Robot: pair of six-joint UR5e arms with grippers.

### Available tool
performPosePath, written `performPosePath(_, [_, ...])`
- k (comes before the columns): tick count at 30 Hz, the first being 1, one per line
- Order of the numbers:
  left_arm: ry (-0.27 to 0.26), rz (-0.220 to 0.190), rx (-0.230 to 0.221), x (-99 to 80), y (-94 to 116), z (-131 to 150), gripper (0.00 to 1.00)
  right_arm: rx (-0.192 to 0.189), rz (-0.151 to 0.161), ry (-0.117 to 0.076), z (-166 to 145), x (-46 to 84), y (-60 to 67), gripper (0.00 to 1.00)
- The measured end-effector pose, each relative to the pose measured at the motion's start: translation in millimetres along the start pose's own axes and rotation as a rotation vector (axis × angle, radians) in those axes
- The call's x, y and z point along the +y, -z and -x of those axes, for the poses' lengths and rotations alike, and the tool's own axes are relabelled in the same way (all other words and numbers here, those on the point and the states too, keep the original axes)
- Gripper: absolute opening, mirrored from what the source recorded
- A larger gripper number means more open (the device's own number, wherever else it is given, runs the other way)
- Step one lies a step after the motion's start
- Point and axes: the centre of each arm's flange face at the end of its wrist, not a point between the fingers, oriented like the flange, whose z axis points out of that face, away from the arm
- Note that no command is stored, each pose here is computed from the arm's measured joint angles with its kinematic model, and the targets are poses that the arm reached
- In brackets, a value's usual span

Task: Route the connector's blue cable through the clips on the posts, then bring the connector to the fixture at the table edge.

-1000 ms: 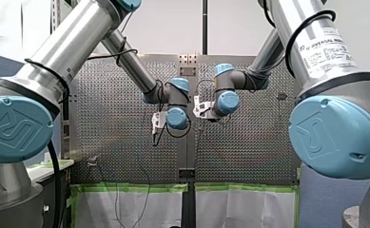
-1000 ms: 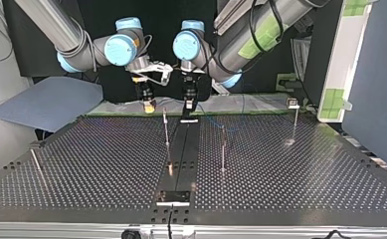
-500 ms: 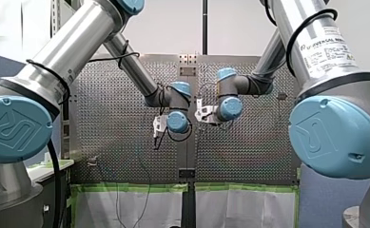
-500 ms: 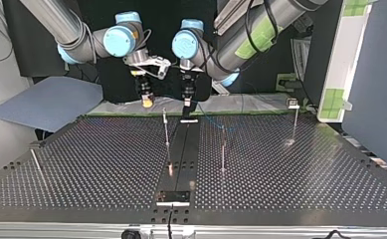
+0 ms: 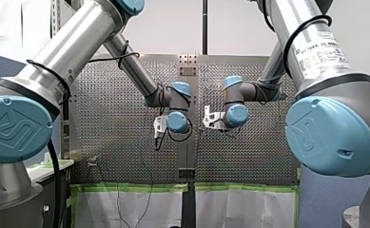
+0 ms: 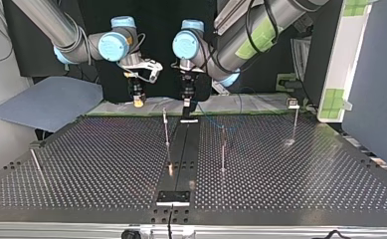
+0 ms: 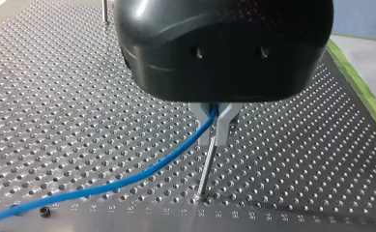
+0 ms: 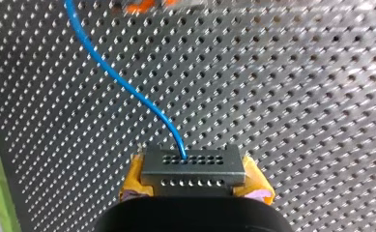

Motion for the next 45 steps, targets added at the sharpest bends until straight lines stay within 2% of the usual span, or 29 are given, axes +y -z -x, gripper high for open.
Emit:
performPosePath(6, [0.006,-0.002,0.001,2.4,-2.8,-0.6,0.0,-0.008,0.02,-0.003,9.2,16.3,-9.0,0.0])
performPosePath(12, [0.012,-0.016,0.017,5.0,-10.0,-16.7,0.0,-0.014,0.02,-0.008,13.8,29.0,-14.6,0.0])
performPosePath(16, [0.022,-0.034,0.019,3.4,-12.9,-25.8,0.0,-0.013,0.01,-0.01,13.8,33.1,-16.5,0.0])
performPosePath(26, [0.039,-0.069,0.003,-1.1,-17.9,-24.8,0.0,-0.005,-0.017,-0.014,12.7,34.6,-18.9,0.0])
performPosePath(34, [0.05,-0.104,-0.017,-11.7,-22.5,-14.8,0.0,0.0,-0.049,-0.016,11.8,31.7,-19.8,0.0])
performPosePath(40, [0.041,-0.097,0.0,-12.1,-20.0,-15.8,0.0,0.008,-0.087,-0.02,10.4,27.8,-20.8,0.0])
performPosePath(45, [0.026,-0.078,0.029,-8.6,-16.9,-20.0,0.0,0.007,-0.093,-0.025,9.9,27.3,-20.7,0.0])
